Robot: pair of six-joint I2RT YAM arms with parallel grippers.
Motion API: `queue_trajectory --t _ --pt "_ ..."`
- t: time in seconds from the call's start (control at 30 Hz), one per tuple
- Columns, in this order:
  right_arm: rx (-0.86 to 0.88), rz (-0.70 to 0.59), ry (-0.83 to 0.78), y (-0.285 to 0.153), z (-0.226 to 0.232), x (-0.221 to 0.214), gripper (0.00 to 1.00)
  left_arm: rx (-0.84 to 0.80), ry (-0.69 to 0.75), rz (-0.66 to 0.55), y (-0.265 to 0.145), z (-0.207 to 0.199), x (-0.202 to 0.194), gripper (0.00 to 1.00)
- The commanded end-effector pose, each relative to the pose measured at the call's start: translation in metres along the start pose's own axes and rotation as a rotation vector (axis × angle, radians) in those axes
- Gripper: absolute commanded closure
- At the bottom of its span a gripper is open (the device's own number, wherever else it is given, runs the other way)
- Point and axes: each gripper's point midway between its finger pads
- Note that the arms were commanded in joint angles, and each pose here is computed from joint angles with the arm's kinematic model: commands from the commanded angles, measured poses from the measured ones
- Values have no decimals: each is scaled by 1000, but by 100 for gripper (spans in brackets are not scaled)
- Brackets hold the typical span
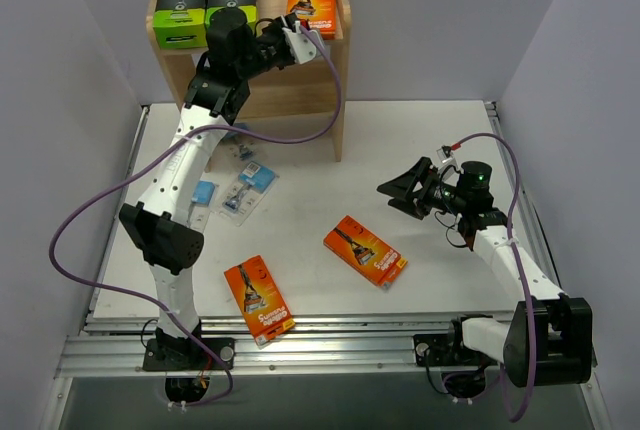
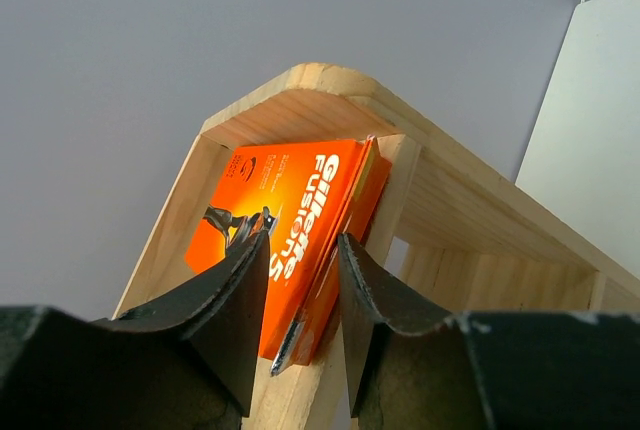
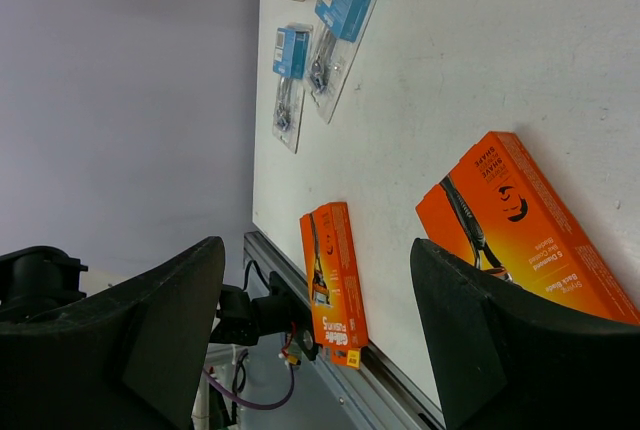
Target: Place and organize the shaving razors onto the shelf
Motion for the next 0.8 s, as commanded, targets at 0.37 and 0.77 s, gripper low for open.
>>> queue_trajectory --t 0.37,0.77 --pt "15 -10 -48 1 7 7 30 47 1 -71 6 15 15 59" --pt "4 -9 -49 3 5 9 30 70 -14 -88 18 15 8 59"
Point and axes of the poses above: each gripper's point midway between its finger pads, its own y axis out along the fingers, its own z axis along the line the jaws close on, x = y × z
